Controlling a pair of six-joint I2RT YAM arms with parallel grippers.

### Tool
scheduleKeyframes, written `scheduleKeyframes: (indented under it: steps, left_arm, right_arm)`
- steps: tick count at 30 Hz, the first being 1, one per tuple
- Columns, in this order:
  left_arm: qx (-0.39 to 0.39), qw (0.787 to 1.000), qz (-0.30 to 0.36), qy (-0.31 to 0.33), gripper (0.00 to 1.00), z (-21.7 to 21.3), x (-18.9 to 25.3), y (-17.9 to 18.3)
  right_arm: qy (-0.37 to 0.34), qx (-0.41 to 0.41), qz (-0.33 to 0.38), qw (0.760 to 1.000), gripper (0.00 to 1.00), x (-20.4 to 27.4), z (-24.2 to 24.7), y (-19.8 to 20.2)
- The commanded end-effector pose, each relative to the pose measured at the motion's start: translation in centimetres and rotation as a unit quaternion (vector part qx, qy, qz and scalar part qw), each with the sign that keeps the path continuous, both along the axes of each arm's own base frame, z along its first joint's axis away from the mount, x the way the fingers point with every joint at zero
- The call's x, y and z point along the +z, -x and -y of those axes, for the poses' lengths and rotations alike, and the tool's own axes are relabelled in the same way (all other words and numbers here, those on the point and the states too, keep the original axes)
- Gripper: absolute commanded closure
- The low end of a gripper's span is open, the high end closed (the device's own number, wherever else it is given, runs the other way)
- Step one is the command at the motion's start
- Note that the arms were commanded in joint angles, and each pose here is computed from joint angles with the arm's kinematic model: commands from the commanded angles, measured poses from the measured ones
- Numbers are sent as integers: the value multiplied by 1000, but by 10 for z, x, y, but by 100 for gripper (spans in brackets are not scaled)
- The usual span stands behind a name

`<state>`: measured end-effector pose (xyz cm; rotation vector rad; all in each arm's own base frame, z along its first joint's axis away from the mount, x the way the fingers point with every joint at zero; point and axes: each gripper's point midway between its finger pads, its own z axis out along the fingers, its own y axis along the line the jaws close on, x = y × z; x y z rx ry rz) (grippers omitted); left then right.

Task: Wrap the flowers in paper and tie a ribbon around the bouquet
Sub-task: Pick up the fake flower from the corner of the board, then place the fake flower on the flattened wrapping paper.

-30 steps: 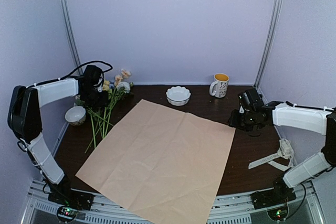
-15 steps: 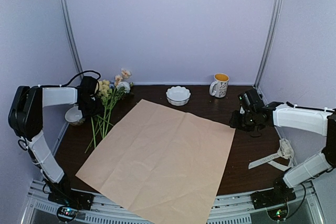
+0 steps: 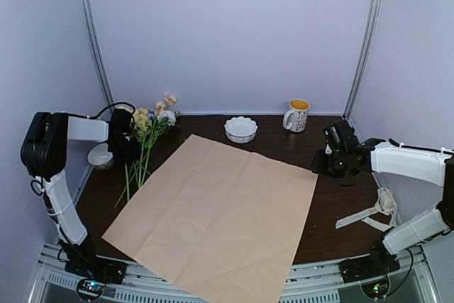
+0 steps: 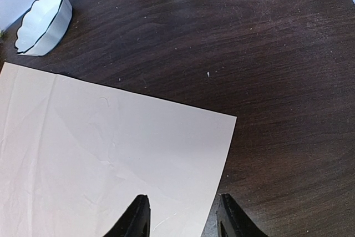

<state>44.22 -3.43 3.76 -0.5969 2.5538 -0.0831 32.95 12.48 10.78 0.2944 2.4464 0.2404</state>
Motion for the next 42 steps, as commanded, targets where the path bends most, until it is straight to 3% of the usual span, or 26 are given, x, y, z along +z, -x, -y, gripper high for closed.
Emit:
scheduleKeyframes:
  steps: [1, 8, 18, 25, 30, 36, 39, 42]
  left_arm:
    - [-2, 999, 36, 27, 88, 6, 13, -12]
    - [-1, 996, 74, 46, 100, 9, 32, -9]
    - [-23, 982, 180, -54, 100, -15, 114, -14]
    - [-66, 962, 257, -68, 100, -9, 151, -13]
    - [-92, 956, 275, -45, 100, 3, 157, -7]
    - [-96, 962, 253, -36, 100, 5, 142, 2]
    - [-99, 950, 293, -44, 100, 5, 159, 7]
    - [-110, 922, 360, -93, 100, 7, 201, 17]
  right_arm:
    - [7, -1, 6, 1000, 57, 2, 2, 2]
    - [5, 1, 8, 1000, 57, 6, 0, 1]
    - [7, 1, 13, 1000, 57, 11, 0, 1]
    - [3, 2, 15, 1000, 57, 15, -1, 1]
    - [5, 3, 16, 1000, 56, 16, -1, 1]
    - [4, 4, 17, 1000, 56, 17, -1, 1]
    - [4, 5, 16, 1000, 56, 17, -2, 1]
    - [5, 6, 17, 1000, 56, 18, -2, 2]
